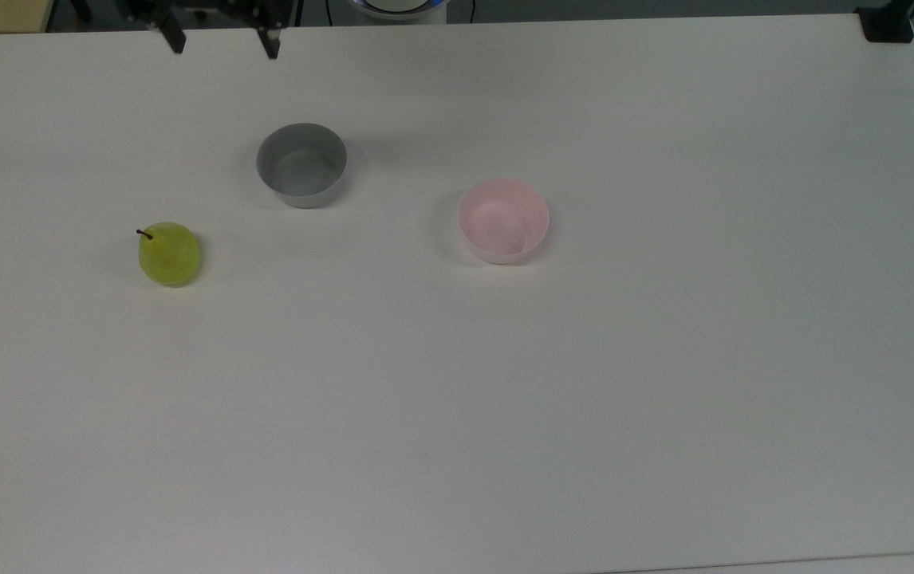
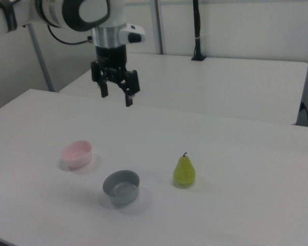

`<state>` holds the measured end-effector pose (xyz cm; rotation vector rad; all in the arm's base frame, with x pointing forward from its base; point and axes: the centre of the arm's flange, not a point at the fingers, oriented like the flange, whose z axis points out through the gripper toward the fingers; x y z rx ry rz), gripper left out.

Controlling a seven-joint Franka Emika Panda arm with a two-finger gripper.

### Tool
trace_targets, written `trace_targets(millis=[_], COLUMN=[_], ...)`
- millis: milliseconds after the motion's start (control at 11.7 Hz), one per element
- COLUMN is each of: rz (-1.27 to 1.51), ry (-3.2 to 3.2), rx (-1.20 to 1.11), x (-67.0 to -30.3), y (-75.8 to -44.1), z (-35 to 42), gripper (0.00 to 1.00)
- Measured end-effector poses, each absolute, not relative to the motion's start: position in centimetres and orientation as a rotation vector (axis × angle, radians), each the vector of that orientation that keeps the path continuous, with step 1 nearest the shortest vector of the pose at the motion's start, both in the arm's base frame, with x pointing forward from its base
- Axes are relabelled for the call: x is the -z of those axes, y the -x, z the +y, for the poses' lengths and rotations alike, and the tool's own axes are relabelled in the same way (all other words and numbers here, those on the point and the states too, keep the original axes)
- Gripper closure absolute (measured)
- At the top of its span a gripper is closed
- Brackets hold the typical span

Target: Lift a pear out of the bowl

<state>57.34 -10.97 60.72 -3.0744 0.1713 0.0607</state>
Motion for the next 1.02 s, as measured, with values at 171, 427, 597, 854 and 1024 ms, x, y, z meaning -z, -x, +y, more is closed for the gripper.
trace_targets(millis=[171, 427, 597, 854, 1024], rz=[0.169, 0.096, 0.01, -0.029, -0.035], ry=[3.074, 3.078, 3.088, 3.094, 3.095], rx=[-0.091, -0.084, 0.029, 0.113, 0.118], x=[-62.5, -63.5, -63.5, -62.8, -62.1], y=[-56.2, -55.7, -56.3, -56.8, -57.0], z=[-8.5, -5.8, -5.6, -6.1, -5.9], gripper=[0.0, 0.0, 0.0, 0.0, 0.0])
